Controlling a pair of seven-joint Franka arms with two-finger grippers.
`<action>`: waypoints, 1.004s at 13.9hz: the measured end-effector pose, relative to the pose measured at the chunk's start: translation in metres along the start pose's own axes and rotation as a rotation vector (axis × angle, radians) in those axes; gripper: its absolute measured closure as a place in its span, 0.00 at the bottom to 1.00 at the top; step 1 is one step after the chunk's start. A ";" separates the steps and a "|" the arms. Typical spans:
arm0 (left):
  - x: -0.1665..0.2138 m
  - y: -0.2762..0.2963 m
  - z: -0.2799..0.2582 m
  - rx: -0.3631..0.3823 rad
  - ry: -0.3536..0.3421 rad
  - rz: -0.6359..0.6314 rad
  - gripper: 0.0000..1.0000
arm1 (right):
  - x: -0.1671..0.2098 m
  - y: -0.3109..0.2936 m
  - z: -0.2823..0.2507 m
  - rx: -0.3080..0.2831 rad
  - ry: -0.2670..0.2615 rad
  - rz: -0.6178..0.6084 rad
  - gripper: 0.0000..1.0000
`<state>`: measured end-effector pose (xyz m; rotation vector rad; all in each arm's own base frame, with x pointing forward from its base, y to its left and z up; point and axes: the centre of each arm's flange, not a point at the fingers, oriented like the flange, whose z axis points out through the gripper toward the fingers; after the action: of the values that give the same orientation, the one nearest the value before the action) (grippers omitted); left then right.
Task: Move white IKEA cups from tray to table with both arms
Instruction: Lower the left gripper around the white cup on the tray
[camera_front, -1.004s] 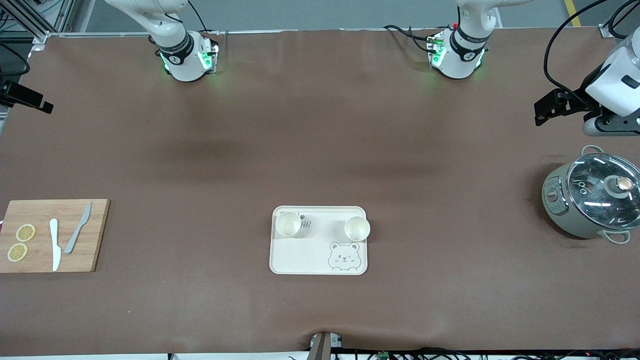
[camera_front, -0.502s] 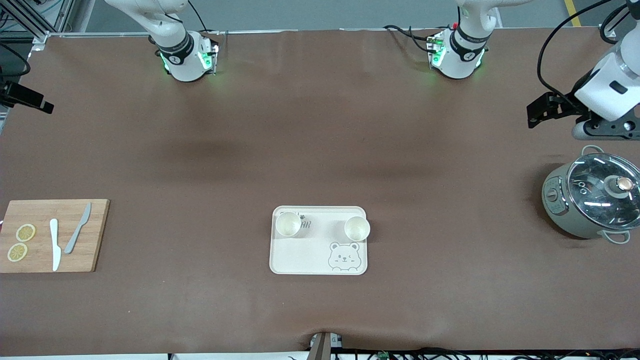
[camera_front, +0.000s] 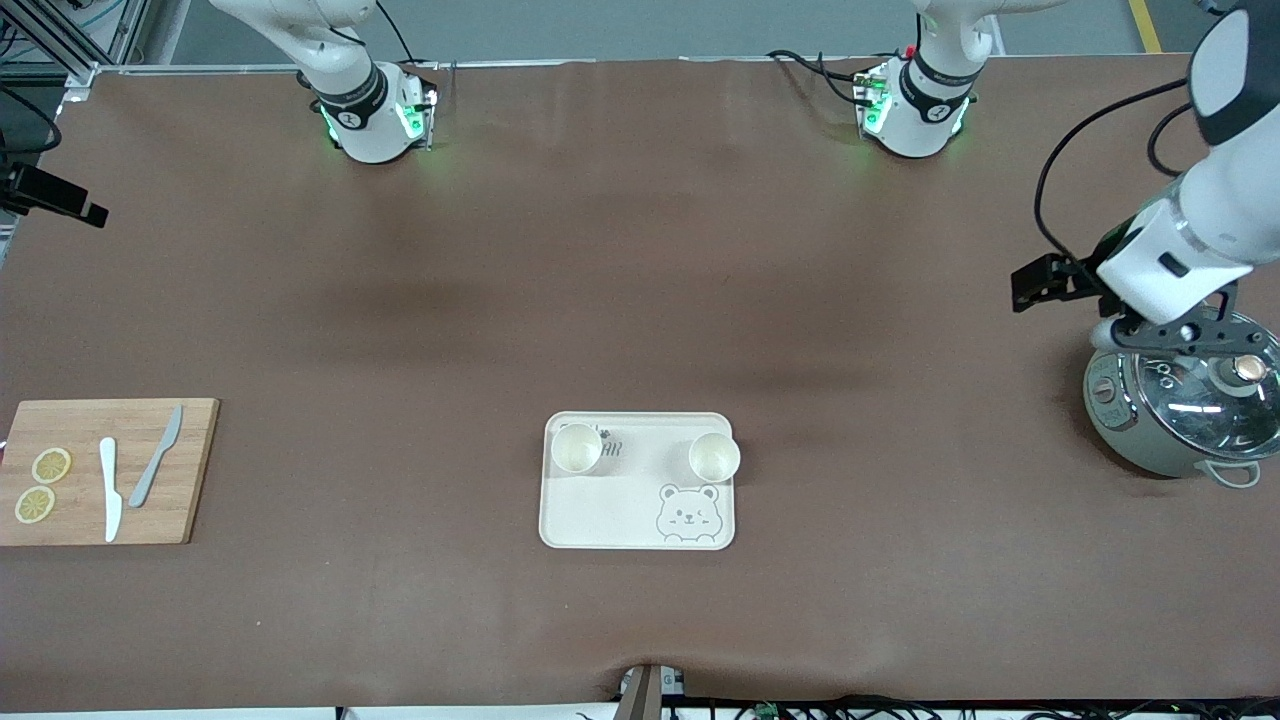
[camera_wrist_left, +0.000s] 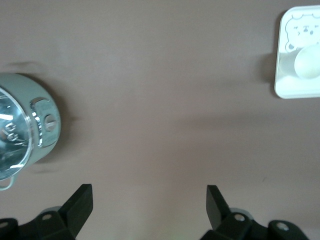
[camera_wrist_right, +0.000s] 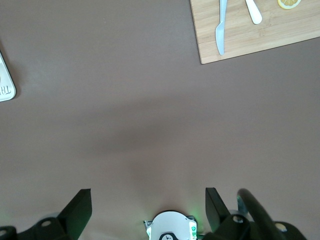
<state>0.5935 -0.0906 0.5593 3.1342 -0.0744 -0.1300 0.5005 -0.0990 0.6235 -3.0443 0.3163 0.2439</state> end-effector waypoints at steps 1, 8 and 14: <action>0.007 0.012 0.011 -0.003 -0.001 -0.023 0.00 | 0.000 0.000 0.000 0.000 0.000 0.000 0.00; 0.050 0.131 0.122 0.023 0.036 -0.133 0.00 | 0.000 0.000 0.001 0.000 -0.001 0.001 0.00; 0.066 0.198 0.200 -0.032 0.080 -0.217 0.00 | 0.000 0.000 0.001 0.000 -0.002 0.001 0.00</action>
<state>0.6333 -0.2920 0.3558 3.1014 0.2656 -0.0056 0.5004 -0.0994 0.6227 -3.0437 0.3176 0.2465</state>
